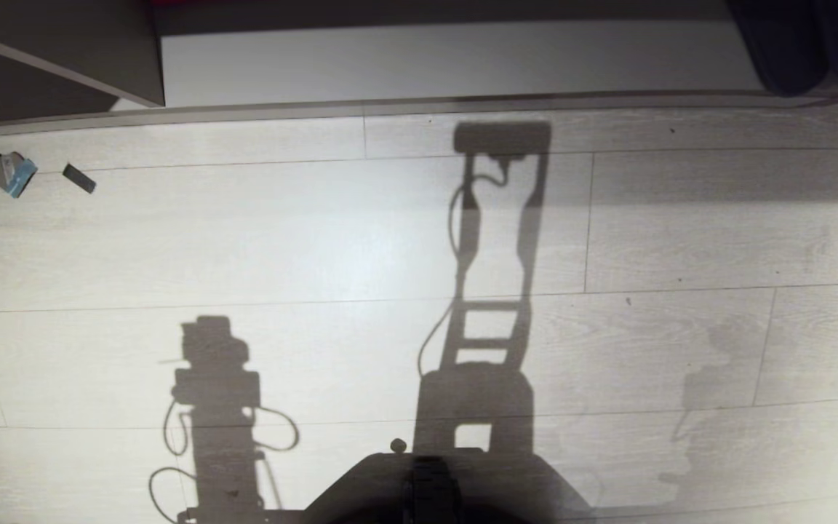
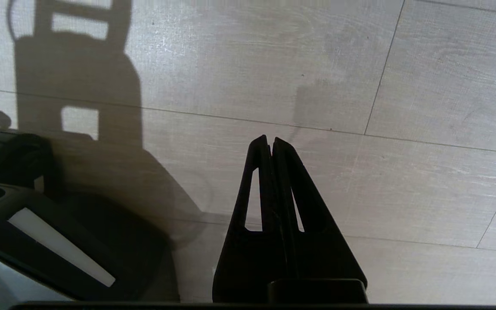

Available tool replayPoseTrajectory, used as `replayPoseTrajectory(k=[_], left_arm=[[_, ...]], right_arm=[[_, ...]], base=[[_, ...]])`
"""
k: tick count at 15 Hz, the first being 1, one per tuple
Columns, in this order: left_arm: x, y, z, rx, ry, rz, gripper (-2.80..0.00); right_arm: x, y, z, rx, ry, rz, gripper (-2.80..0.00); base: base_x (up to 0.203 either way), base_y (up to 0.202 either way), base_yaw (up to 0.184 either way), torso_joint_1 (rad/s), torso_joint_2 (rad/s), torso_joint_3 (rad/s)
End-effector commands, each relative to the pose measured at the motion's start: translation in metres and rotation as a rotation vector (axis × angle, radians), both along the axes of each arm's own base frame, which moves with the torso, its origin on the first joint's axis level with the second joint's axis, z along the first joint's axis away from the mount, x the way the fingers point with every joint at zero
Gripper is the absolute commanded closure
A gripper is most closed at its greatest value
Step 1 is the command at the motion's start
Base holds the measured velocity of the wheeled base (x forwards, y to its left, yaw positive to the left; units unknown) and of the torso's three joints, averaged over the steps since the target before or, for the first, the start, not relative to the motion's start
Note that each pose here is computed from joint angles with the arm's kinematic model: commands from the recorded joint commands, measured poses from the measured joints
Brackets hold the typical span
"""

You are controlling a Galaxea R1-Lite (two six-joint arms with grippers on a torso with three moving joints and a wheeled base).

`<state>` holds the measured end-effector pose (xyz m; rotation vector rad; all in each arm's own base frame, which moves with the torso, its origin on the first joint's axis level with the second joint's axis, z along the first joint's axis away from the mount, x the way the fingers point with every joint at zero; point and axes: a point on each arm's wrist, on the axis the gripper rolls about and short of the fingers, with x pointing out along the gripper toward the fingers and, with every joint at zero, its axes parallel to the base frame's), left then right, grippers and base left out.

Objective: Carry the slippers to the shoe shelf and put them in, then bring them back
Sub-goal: Pick up the slippers in the shoe cabinet

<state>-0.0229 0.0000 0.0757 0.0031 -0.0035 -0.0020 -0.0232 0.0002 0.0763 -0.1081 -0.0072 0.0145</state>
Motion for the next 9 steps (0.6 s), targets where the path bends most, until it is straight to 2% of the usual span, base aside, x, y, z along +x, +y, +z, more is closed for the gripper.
replayPoseTrajectory(k=[1, 9], left_arm=[[0.0, 0.0, 0.0, 0.002, -0.001, 0.0, 0.0], [0.0, 0.0, 0.0, -0.003, -0.001, 0.0, 0.0]], right_arm=[[0.0004, 0.0, -0.0005, -0.002, 0.003, 0.002, 0.0], [0.0004, 0.0, -0.0006, 0.002, 0.005, 0.002, 0.0]], base=[[0.0, 0.0, 0.0, 0.0, 0.0, 0.0], [0.0, 0.0, 0.0, 0.0, 0.0, 0.0]])
